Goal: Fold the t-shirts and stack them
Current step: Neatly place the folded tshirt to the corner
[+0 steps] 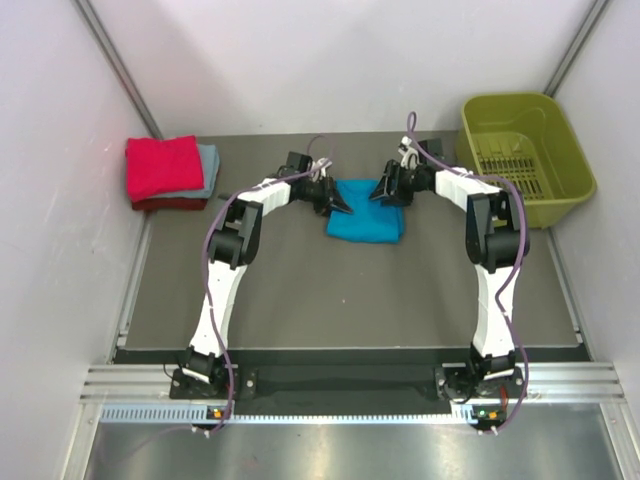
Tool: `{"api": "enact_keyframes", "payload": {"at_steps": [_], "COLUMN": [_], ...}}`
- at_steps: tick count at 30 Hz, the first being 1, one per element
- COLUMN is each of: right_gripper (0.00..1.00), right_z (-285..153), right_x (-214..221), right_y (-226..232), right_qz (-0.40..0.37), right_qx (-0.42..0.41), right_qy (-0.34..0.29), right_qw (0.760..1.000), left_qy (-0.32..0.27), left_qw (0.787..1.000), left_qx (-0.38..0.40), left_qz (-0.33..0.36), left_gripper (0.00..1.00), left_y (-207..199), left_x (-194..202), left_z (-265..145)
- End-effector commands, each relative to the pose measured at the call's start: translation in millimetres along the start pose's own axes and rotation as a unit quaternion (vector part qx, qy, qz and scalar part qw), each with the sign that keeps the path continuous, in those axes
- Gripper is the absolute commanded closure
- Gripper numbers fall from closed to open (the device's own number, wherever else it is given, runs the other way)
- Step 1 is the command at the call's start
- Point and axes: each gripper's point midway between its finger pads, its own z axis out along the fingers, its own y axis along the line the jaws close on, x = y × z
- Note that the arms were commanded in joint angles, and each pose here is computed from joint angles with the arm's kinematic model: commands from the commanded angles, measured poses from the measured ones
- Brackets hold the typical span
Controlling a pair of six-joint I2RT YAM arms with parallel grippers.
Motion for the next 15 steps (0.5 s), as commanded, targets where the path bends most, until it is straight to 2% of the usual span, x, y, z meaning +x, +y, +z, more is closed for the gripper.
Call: {"api": "enact_keyframes", "payload": {"at_steps": [1, 3, 6, 8, 12, 15], "right_gripper": [0.45, 0.45, 0.45, 0.45, 0.44, 0.42], "right_z": [7.1, 8.4, 7.3, -4.4, -40.7, -60.7], "right_x": [4.1, 4.9, 2.4, -12.7, -49.2, -63.4], "right_y": [7.5, 10.1, 18.8, 29.9, 53.0, 50.5], "right_qz": [-0.021, -0.024, -0.029, -0.044, -0.070, -0.074], "right_qx": [-0.006, -0.007, -0.014, -0.021, -0.031, -0.020], "right_qy": [0.001, 0.001, -0.001, -0.020, -0.074, -0.099], "right_qw": [1.000, 1.000, 0.999, 0.999, 0.994, 0.992], "left_qy": [-0.016, -0.017, -0.027, -0.038, -0.081, -0.109], "left_qw": [0.999, 0.999, 0.999, 0.997, 0.992, 0.984], "left_qx": [-0.043, -0.043, -0.047, -0.059, -0.073, -0.091], "left_qz": [-0.006, -0.007, 0.004, 0.011, 0.070, 0.111], "left_gripper": [0.90, 0.99, 1.00, 1.00, 1.00, 1.00], "left_y": [35.0, 34.1, 24.9, 22.0, -14.6, -27.1], "left_x": [-1.3, -2.2, -8.7, -16.9, -41.3, -52.5], "left_z": [10.7, 8.5, -5.4, -25.6, -87.4, -128.4]}}
